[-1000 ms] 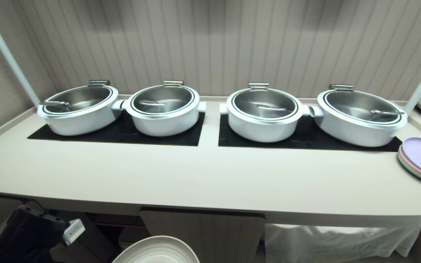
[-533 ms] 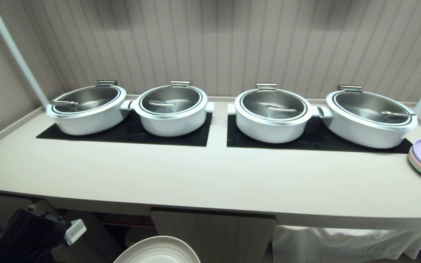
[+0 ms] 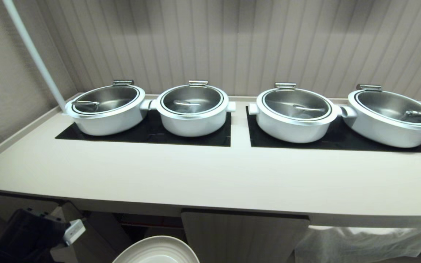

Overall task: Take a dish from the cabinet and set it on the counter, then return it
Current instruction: Put it back into the cabinet

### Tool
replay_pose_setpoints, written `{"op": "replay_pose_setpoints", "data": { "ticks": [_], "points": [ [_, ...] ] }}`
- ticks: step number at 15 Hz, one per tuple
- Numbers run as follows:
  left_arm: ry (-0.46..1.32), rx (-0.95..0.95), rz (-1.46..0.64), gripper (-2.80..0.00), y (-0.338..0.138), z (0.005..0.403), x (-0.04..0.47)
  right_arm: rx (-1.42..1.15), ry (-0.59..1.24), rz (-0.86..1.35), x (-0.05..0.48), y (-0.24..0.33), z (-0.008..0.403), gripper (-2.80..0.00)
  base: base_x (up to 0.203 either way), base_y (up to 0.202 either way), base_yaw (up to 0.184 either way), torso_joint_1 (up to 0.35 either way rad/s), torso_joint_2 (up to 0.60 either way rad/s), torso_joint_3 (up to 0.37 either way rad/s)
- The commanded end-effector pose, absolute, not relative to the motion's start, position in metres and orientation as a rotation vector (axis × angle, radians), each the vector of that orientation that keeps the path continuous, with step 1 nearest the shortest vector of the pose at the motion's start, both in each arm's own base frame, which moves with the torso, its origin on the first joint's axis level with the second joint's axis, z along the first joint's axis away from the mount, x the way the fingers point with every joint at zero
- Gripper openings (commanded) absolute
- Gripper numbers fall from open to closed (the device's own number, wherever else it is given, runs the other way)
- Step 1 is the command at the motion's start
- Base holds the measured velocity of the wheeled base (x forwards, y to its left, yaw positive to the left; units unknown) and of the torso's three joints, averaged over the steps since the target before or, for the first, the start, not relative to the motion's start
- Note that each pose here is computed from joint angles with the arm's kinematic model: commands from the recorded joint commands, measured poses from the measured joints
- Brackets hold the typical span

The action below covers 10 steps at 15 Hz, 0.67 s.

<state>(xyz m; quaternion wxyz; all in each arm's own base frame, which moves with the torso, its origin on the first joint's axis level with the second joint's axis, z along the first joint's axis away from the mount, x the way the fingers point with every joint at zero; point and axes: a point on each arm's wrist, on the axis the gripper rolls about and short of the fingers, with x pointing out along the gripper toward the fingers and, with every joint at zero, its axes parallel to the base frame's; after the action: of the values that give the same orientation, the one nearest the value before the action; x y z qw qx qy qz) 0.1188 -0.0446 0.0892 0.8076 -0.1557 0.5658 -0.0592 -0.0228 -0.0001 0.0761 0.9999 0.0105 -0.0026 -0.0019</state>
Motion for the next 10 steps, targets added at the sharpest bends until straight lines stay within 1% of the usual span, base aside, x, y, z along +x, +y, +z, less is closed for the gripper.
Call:
{"op": "replay_pose_setpoints", "data": {
  "ticks": [1,3,10],
  "points": [
    [1.212,-0.336,-0.123,-2.8,-0.0444,0.0889,0.1187,0.021,-0.005,-0.003,-0.0228,-0.0001,0.076,-2.8,0.0,0.183,0.002,0.002,0.0,0.002],
    [1.21,-0.336,-0.123,-2.8,-0.0443,0.0892,0.1184,0.021,-0.005,-0.003,-0.0228,-0.0001,0.0761,-2.8,0.0,0.113,-0.001,0.005,0.0,0.002],
    [1.2,-0.338,-0.115,-2.8,-0.0436,0.0902,0.1185,0.021,-0.005,-0.004,-0.0228,-0.0002,0.076,-2.8,0.0,0.0,0.0,0.0,0.0,0.0]
  ]
}}
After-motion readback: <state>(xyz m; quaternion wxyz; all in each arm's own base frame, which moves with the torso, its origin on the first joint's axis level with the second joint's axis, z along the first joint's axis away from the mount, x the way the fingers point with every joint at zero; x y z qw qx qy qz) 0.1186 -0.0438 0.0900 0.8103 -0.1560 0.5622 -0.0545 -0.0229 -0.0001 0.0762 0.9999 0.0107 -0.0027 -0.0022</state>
